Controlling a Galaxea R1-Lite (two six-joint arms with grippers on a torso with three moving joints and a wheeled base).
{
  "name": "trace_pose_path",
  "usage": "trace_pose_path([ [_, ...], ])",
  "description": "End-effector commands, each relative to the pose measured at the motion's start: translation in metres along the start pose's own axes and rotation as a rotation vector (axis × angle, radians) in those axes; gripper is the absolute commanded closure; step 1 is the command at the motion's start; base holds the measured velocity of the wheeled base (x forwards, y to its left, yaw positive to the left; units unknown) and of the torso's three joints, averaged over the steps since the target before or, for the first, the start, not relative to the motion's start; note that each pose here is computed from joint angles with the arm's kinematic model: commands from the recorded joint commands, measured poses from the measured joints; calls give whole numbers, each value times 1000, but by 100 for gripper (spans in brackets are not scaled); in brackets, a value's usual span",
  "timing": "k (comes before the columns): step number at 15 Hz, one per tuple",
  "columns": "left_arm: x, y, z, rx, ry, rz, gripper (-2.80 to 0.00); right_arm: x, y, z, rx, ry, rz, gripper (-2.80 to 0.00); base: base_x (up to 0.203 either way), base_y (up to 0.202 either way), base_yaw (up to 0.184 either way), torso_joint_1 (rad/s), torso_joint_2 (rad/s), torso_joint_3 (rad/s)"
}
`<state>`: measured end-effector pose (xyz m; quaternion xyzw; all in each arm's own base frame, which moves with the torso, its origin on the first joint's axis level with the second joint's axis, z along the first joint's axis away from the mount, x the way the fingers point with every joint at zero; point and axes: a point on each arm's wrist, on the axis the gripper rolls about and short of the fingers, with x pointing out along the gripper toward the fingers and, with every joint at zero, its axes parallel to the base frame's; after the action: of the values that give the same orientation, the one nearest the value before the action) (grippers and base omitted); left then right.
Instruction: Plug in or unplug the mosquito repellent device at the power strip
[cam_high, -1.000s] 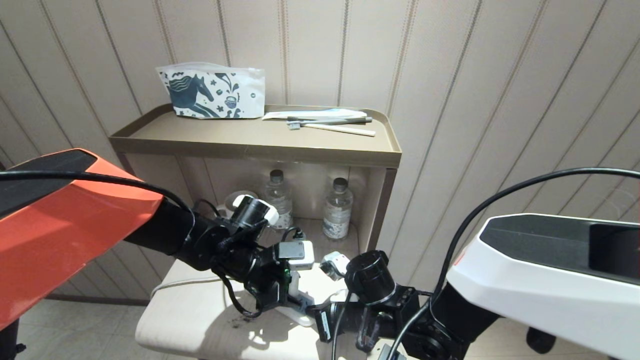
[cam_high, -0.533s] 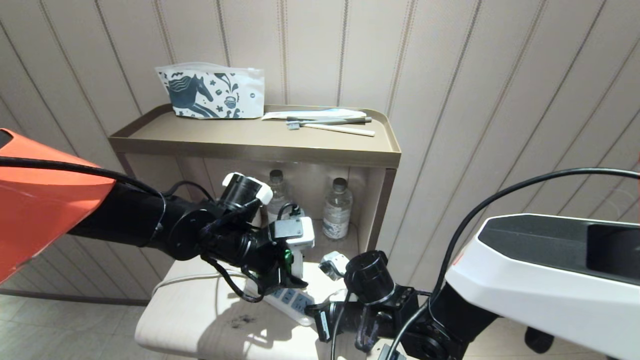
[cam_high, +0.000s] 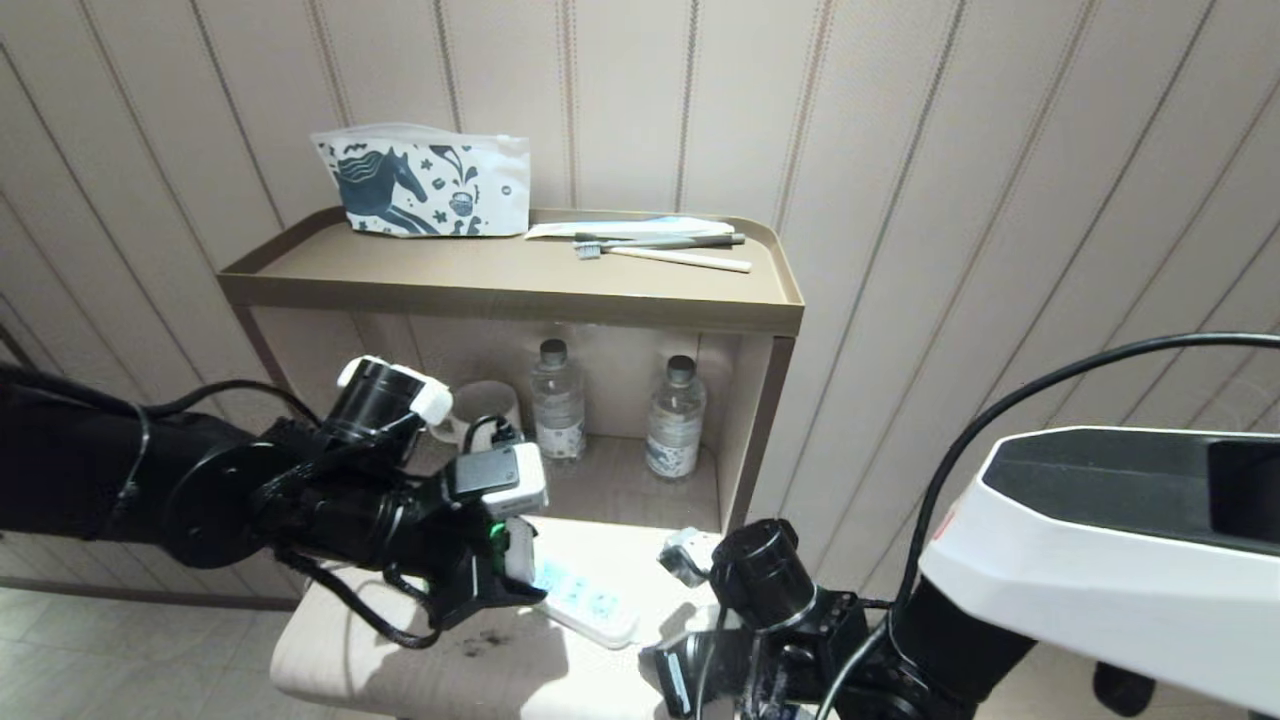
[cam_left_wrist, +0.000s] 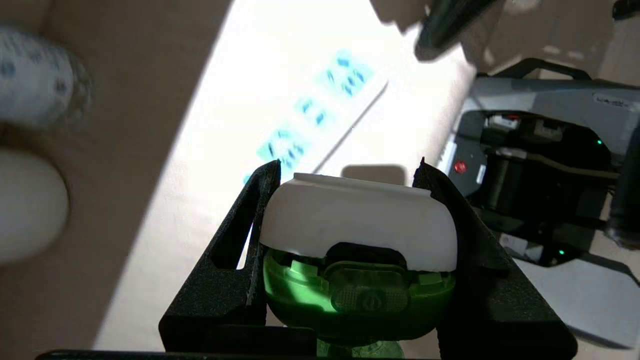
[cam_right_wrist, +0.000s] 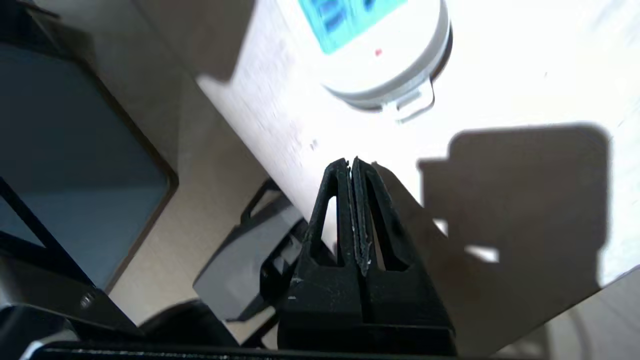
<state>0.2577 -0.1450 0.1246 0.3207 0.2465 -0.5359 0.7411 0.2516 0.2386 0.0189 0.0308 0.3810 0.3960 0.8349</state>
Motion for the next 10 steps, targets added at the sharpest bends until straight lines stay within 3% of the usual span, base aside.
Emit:
trace_pose_path([
  [1,-31,-16,-17,-30,4,41,0,-14,6,8,-11,-49,17,0,0,0,0,0,0,0],
  [5,-75,-23,-43,-134,8,171,0,-40,13,16,-20,-99,25,0,0,0,0,0,0,0],
  [7,-87,-24,-41,-237,-16,221,0,-55,16,21,-20,-112,24,0,0,0,0,0,0,0],
  [10,-103,-30,-35,-342,-54,291,0,-81,21,27,-20,-143,18,0,0,0,0,0,0,0],
])
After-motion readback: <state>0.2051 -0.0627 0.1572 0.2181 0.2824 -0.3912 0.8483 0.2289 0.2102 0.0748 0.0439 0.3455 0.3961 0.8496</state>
